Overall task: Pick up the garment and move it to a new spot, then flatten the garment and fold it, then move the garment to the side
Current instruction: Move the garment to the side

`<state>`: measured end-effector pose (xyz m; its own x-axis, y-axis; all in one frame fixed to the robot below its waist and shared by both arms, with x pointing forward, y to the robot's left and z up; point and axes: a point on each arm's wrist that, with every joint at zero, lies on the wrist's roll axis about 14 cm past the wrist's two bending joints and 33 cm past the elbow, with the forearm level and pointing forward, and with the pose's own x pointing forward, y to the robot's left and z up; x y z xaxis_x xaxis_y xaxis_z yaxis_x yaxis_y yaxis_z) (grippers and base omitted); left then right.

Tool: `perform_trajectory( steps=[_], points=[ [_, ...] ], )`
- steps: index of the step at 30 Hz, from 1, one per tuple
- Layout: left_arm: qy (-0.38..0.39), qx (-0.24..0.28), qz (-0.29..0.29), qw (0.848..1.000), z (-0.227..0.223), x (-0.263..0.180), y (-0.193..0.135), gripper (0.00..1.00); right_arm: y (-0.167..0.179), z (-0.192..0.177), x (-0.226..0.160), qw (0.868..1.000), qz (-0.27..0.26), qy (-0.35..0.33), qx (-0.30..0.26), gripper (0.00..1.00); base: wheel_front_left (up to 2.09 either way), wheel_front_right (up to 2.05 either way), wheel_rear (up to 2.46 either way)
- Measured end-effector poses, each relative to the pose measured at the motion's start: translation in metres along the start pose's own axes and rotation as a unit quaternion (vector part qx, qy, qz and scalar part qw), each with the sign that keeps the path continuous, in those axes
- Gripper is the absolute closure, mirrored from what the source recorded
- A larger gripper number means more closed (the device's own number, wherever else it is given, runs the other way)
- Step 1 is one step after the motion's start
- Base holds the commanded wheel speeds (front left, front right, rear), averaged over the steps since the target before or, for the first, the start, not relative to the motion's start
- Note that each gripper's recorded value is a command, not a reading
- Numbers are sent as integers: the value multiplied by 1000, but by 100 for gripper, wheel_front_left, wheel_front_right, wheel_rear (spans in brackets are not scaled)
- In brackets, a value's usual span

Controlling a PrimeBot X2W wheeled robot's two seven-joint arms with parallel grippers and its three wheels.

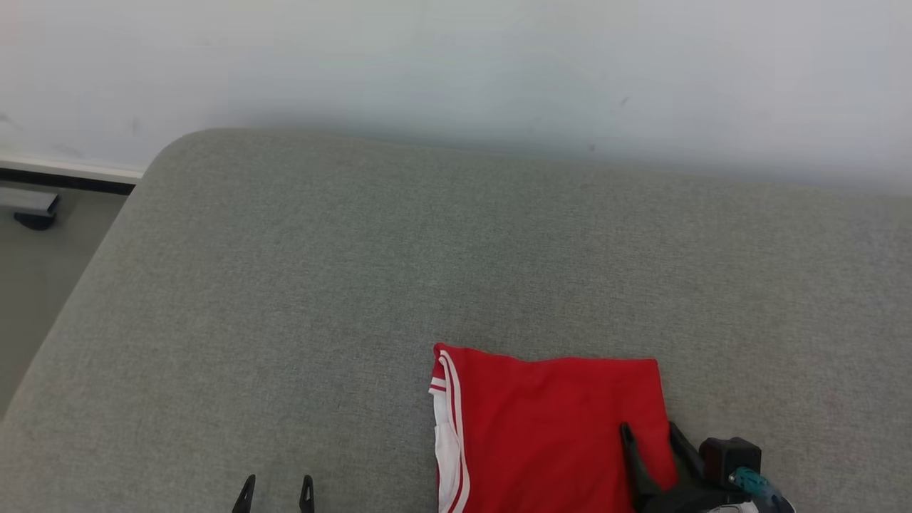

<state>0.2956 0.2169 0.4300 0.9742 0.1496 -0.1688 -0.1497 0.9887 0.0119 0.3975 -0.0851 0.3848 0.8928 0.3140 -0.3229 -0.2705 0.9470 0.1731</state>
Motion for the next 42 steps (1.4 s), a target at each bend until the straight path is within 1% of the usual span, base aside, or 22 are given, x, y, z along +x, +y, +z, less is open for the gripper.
perform_trajectory(
  steps=[2, 3, 4, 5, 6, 11, 17, 22, 26, 31, 35, 40, 42],
  points=[
    [2, -1, 3, 1000, -1, -1, 1, 0, 2, -3, 4, 1000, 3, 8, -1, 0, 0, 0, 0],
    [3, -1, 5, 1000, -1, -1, 2, 0, 4, -6, 6, 1000, 7, 14, -4, 24, 0, 0, 0],
    [3, -1, 6, 1000, -1, 0, 2, 0, 5, -7, 7, 1000, 8, 17, -3, 51, 0, 0, 0],
    [2, -1, 6, 1000, -1, 0, 2, 0, 6, -7, 8, 1000, 10, 17, -3, 97, 0, 0, 0],
    [2, -1, 7, 1000, -1, 0, 2, 0, 8, -7, 8, 1000, 12, 19, -4, 100, 0, 0, 0],
    [-3, 0, 2, 1000, 2, 3, 0, 0, 5, 1, 6, 1000, 5, 6, 4, 100, 0, 0, 0],
    [-9, 1, -22, 1000, 6, 9, -12, 0, -22, 18, -6, 999, -35, -27, 16, 100, 0, 0, 0],
    [-19, 3, -73, 997, 14, 24, -44, 0, -55, 21, -34, 995, -87, -45, 24, 100, 0, 0, 0],
    [-37, -1, -121, 992, 29, 40, -78, 0, -80, 22, -56, 990, -127, -57, 31, 100, 0, 0, 0],
    [-50, -4, -189, 981, 41, 53, -127, 0, -114, 21, -88, 980, -183, -70, 42, 100, 0, 0, 0],
    [-52, -2, -238, 970, 44, 56, -163, 0, -133, 20, -111, 971, -219, -80, 51, 100, 0, 0, 0],
    [-49, 0, -287, 957, 44, 58, -199, 0, -152, 20, -138, 959, -260, -95, 61, 100, 0, 0, 0],
    [-49, 0, -292, 955, 44, 59, -205, 0, -156, 20, -143, 956, -268, -97, 62, 100, 0, 0, 0]
  ],
)
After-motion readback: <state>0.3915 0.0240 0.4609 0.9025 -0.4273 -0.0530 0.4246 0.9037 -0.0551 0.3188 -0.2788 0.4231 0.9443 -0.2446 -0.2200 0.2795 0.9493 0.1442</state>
